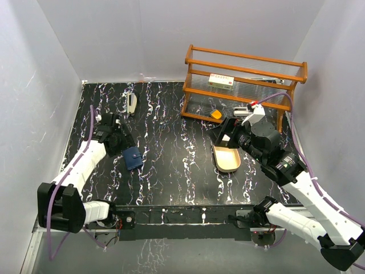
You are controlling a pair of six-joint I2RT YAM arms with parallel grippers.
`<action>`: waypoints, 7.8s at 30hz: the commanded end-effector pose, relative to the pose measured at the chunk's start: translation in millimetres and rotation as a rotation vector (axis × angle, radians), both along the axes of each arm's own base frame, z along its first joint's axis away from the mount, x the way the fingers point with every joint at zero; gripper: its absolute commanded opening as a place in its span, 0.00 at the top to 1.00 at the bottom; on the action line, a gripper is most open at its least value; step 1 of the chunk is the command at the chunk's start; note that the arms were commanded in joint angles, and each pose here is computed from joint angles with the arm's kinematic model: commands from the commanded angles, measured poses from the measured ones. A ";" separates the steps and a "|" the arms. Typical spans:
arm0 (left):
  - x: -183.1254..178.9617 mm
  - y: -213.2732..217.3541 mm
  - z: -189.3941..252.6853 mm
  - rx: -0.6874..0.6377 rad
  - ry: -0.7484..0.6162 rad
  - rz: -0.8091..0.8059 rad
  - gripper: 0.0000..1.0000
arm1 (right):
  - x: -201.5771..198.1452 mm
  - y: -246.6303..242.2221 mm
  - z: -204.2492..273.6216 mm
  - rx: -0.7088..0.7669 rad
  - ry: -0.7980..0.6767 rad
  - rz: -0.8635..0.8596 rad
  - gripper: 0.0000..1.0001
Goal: Put the credit cards into the card holder
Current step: Move the card holder to the center of the board, then open the card holder at the center of the board.
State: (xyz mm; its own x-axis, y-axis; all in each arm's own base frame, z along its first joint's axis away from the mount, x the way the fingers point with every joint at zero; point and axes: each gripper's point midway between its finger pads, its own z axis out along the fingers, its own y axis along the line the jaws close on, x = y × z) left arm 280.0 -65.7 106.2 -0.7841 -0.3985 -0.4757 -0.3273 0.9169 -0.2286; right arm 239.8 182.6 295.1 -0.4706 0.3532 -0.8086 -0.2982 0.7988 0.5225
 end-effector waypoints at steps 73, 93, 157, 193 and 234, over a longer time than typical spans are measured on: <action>-41.4 -44.7 118.3 -0.156 -0.476 -0.211 0.01 | 3.4 129.4 -115.1 -0.171 0.393 0.214 0.57; -64.1 14.9 121.0 0.009 -0.637 -0.039 0.01 | 21.4 195.7 -191.4 -0.409 0.488 0.229 0.64; -80.6 -136.9 17.7 -0.801 -0.221 -0.299 0.45 | -20.0 182.0 -168.7 -0.217 0.223 0.457 1.00; -85.5 -135.3 -10.7 -0.764 -0.130 -0.279 1.00 | -19.5 166.1 -172.0 -0.210 0.266 0.366 1.00; -77.0 -118.6 -1.3 -0.537 -0.070 -0.330 0.35 | -39.3 157.3 -151.6 -0.094 0.299 0.373 1.00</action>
